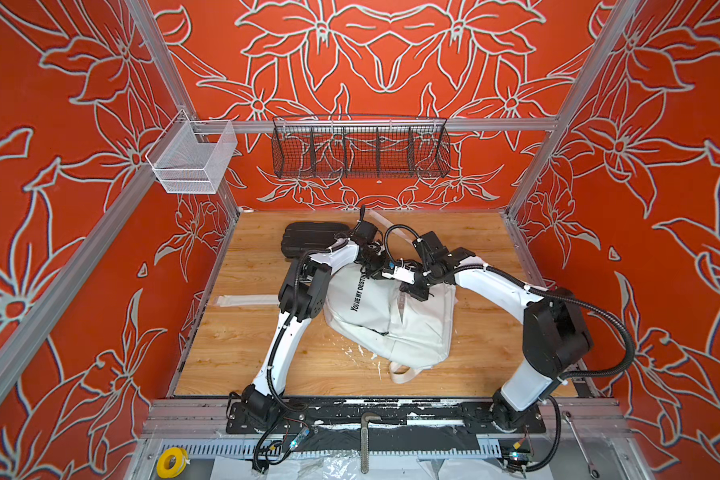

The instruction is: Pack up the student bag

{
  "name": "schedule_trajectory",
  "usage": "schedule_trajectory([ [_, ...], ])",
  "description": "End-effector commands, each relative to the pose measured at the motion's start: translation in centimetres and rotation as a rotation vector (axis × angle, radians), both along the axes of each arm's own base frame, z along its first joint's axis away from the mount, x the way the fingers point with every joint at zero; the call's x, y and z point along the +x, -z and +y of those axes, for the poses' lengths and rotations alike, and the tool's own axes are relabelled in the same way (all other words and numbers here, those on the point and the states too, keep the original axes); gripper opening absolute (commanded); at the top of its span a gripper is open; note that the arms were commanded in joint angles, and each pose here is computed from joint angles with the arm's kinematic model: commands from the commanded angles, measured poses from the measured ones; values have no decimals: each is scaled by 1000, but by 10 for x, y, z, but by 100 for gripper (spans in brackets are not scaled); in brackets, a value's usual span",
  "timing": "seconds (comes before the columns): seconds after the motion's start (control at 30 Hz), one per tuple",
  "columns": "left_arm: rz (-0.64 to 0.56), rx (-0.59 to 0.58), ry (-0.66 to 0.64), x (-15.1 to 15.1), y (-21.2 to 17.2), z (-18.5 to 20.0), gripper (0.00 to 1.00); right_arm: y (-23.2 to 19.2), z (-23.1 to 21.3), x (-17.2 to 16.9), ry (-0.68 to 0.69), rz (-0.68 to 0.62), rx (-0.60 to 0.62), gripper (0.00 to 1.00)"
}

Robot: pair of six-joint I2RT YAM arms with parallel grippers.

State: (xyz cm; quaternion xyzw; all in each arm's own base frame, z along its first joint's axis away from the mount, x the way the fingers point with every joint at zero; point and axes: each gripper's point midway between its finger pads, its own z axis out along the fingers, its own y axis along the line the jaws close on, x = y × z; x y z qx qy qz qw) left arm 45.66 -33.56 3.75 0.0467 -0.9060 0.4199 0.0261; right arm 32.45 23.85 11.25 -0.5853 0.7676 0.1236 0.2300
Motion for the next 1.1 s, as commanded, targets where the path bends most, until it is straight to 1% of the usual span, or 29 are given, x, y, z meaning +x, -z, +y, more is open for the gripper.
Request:
schedule_trajectory([
  [0.0,12,59,-27,8,31,7,26,-8,13,-37,10,173,73,0],
  [0.13,-22,23,15,20,18,-2,26,-13,25,-40,109,284,102,0],
  [0.2,-35,-4,33,25,12,-9,26,-15,28,-34,197,317,122,0],
  [0.23,-40,-18,40,26,8,-11,26,-15,29,-33,221,331,123,0],
  [0.33,-61,-34,64,22,-4,-18,28,-12,24,-30,300,352,109,0],
  [0.37,-74,-28,69,18,-10,-18,33,-13,21,-30,321,361,108,0],
  [0.47,-136,3,41,10,-28,-7,57,-21,21,-33,359,401,132,0],
  [0.53,-196,41,19,9,-45,5,67,-25,26,-35,387,434,174,0],
  [0.6,-240,62,-10,7,-67,19,71,-27,34,-39,399,486,223,0],
  [0.73,-282,90,-69,-4,-101,43,72,-9,34,-39,473,549,195,0],
  [0.87,-241,79,-99,-32,-111,56,71,-1,42,-41,499,612,191,0],
  [0.93,-225,81,-134,-49,-112,65,72,1,45,-43,491,617,199,0],
  [1.0,-243,112,-199,-66,-115,83,73,4,43,-45,491,610,195,0],
  [1.03,-251,147,-233,-73,-116,94,80,6,42,-45,491,604,187,0],
  [1.07,-264,191,-274,-81,-117,108,98,7,39,-46,492,601,176,0],
])
